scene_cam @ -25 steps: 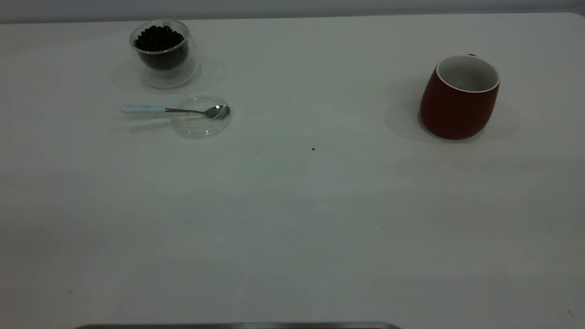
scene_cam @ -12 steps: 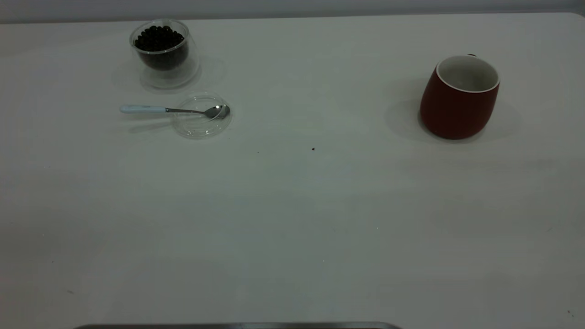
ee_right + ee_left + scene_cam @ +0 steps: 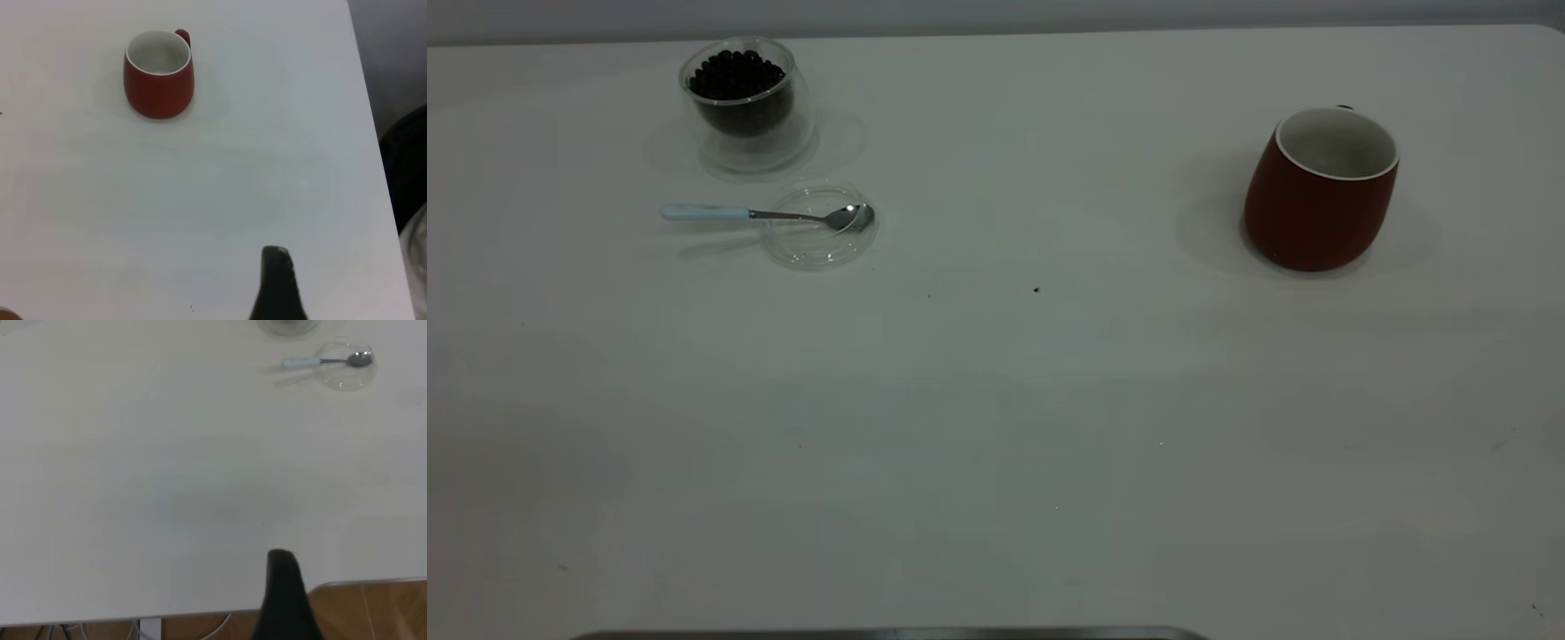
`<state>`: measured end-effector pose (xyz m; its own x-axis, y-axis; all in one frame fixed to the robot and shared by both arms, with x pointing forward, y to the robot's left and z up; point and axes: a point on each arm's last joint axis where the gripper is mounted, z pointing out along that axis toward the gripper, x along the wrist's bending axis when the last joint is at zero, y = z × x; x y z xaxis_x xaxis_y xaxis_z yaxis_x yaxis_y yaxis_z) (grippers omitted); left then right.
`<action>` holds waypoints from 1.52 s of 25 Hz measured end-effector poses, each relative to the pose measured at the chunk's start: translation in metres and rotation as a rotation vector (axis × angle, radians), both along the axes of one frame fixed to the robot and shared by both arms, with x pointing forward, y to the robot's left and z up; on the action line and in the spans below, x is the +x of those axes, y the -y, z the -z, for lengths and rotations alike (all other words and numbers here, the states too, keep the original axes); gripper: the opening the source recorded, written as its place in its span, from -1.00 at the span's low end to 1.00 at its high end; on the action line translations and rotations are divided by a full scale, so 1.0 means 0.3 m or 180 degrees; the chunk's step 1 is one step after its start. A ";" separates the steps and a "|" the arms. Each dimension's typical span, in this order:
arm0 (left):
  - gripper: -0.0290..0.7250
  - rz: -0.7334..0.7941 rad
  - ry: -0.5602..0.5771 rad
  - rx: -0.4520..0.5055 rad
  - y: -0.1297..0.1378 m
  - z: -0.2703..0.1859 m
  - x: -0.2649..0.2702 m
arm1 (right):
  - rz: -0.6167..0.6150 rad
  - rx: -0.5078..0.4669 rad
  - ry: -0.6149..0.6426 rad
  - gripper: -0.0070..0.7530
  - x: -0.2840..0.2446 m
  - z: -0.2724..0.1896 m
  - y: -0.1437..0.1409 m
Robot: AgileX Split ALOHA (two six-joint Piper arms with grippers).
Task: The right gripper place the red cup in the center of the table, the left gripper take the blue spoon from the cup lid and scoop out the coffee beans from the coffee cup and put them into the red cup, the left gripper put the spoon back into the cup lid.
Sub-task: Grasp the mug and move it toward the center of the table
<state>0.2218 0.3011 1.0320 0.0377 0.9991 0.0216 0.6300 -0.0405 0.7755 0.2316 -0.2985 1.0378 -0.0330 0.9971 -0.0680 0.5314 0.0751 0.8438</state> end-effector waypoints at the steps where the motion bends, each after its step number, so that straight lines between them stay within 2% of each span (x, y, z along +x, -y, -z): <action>1: 0.64 0.0000 0.0000 0.0000 0.000 0.000 0.000 | 0.0000 0.0000 0.0000 0.57 0.000 0.000 0.000; 20: 0.64 0.0000 0.0000 0.0000 0.000 0.000 0.000 | 0.0002 0.0003 0.0000 0.57 0.000 0.000 0.000; 25: 0.64 0.0000 0.0000 0.0000 0.000 0.000 0.000 | -0.0077 -0.0117 -0.0098 0.57 0.031 -0.057 0.000; 32: 0.64 0.0000 0.0000 0.0000 0.000 0.000 0.000 | -0.0316 -0.0428 -0.0704 0.64 0.272 -0.182 0.005; 38: 0.64 0.0000 0.0000 0.0000 0.000 0.000 0.000 | -0.0716 -0.0776 -0.1265 0.81 0.558 -0.183 0.008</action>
<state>0.2218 0.3011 1.0320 0.0377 0.9991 0.0216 0.6300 -0.0405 0.7755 0.3991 -0.3009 1.0927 -0.3154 0.9191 -0.2363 0.7553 0.3938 0.5238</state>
